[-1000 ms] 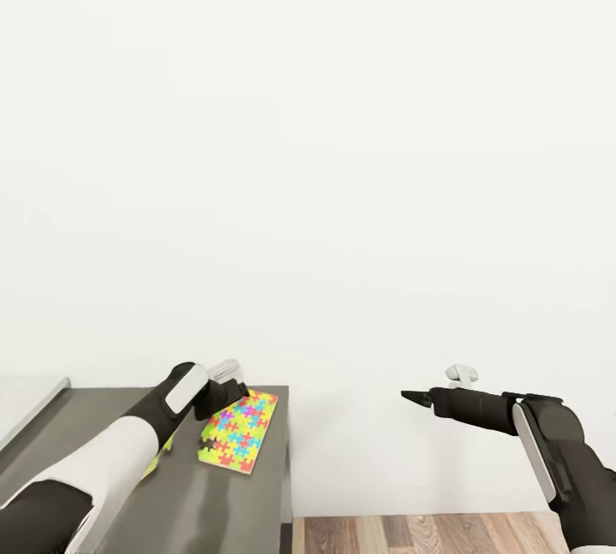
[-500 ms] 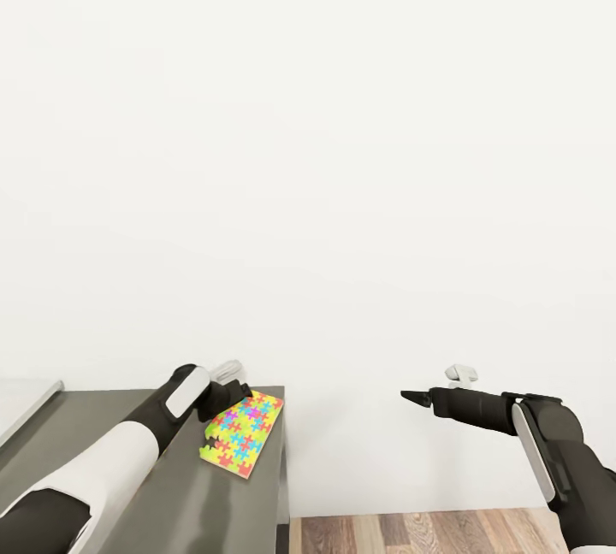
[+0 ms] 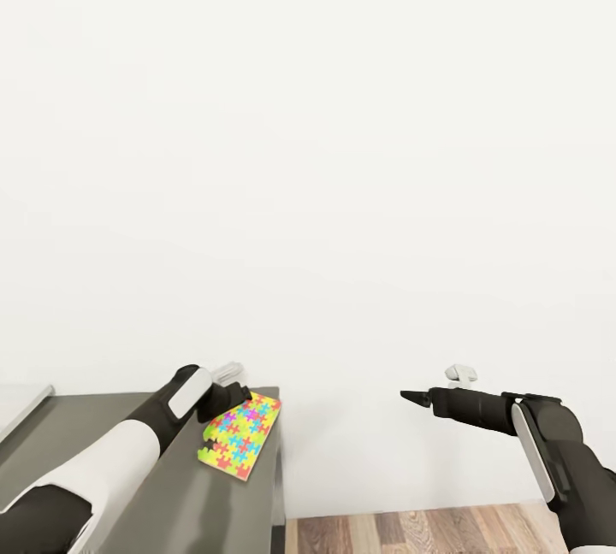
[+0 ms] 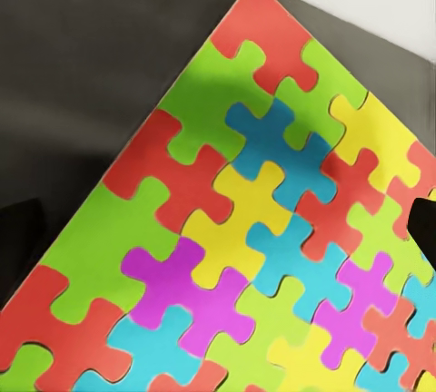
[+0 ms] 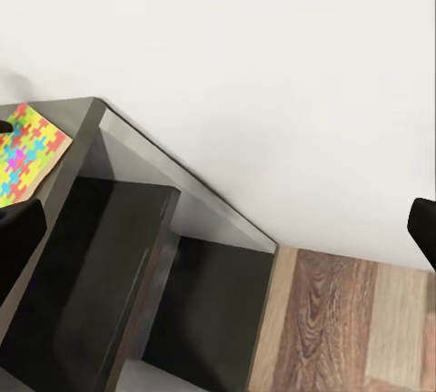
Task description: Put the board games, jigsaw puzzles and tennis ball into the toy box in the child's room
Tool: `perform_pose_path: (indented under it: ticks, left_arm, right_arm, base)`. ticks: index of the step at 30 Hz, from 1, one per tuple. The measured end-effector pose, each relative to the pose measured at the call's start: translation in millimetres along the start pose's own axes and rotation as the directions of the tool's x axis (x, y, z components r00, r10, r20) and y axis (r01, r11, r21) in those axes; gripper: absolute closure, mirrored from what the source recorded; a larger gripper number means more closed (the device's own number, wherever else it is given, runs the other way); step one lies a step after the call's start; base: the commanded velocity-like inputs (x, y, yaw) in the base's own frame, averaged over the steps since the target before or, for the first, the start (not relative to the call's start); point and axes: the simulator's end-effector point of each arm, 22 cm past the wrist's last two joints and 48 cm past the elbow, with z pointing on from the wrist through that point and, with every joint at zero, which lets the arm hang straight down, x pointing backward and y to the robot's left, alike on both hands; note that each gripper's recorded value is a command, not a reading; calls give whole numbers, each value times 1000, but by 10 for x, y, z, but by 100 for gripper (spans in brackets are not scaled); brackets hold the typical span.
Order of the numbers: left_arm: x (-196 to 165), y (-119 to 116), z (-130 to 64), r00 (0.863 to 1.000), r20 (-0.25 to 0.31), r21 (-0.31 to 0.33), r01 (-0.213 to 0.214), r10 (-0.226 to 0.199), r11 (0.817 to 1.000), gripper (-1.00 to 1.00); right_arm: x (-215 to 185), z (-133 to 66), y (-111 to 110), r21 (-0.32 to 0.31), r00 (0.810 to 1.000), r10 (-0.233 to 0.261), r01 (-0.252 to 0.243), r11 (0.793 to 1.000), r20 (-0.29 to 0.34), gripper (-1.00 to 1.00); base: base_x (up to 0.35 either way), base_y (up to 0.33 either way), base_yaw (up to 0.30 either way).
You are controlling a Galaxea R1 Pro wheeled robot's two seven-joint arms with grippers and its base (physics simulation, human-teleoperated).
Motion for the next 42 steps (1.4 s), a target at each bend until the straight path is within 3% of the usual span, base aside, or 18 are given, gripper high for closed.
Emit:
perform_pose_path:
  ticks: [13, 42]
  left_arm:
    - [-8, 30, -1, 1000, -4, -13, -5, 5, 1000, -100]
    - [20, -36, -8, 1000, 2, 19, 12, -12, 1000, -100]
  right_arm:
    - [2, -1, 4, 1, 1000, -1, 1, 1000, 0, -100]
    - [-1, -7, 9, -1, 1000, 0, 0, 1000, 1, -100]
  base:
    - [0, 0, -160]
    - [0, 0, -11]
